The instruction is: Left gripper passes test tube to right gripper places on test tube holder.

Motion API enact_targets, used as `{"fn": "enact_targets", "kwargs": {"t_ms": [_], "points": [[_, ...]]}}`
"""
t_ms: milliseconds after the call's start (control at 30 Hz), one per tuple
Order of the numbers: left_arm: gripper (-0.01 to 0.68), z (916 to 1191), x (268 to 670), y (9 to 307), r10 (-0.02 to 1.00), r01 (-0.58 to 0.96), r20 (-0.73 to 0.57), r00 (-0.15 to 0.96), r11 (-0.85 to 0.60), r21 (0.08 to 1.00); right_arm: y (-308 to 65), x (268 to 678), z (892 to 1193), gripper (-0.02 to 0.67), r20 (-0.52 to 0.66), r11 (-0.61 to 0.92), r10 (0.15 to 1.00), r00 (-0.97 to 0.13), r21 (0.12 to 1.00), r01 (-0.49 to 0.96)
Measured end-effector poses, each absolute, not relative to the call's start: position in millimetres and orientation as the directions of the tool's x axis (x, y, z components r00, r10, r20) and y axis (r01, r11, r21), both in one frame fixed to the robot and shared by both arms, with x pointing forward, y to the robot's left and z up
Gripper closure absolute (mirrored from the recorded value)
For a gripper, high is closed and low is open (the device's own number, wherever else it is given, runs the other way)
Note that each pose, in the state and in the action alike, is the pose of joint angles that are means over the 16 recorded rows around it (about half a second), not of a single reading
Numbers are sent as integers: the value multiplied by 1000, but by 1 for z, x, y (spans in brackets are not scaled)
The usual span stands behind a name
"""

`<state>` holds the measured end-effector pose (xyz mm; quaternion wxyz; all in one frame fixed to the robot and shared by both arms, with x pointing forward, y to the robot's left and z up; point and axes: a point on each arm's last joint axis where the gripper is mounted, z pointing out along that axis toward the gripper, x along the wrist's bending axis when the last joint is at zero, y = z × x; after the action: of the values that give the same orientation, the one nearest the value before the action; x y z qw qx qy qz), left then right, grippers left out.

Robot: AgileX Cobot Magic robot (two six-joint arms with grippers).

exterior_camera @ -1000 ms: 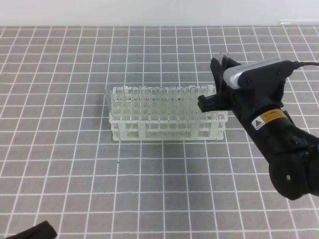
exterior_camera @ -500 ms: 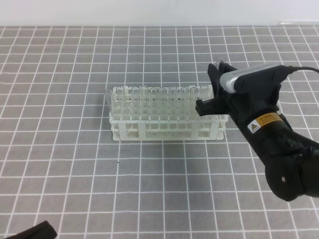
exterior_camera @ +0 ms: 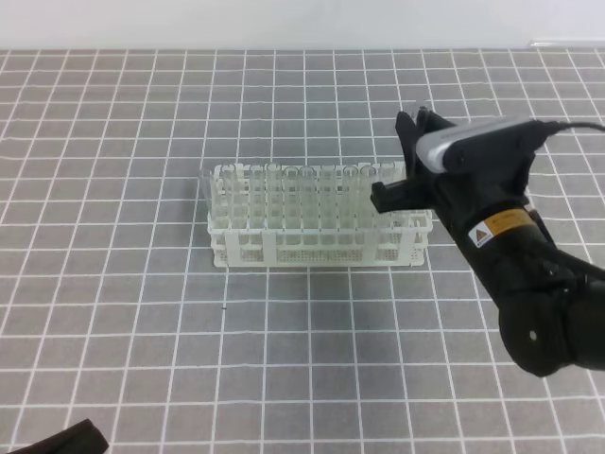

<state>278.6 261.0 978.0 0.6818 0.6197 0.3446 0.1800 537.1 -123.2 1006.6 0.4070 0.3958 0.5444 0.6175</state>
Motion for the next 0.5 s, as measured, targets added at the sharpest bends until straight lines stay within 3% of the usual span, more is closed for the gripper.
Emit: {"fn": "enact_targets", "kwargs": {"t_ms": [500], "points": [[673,978,279,261,672,180,-247,698,168,969,-120,543,1000,547,25,-45,938,-346,998,-49]]}}
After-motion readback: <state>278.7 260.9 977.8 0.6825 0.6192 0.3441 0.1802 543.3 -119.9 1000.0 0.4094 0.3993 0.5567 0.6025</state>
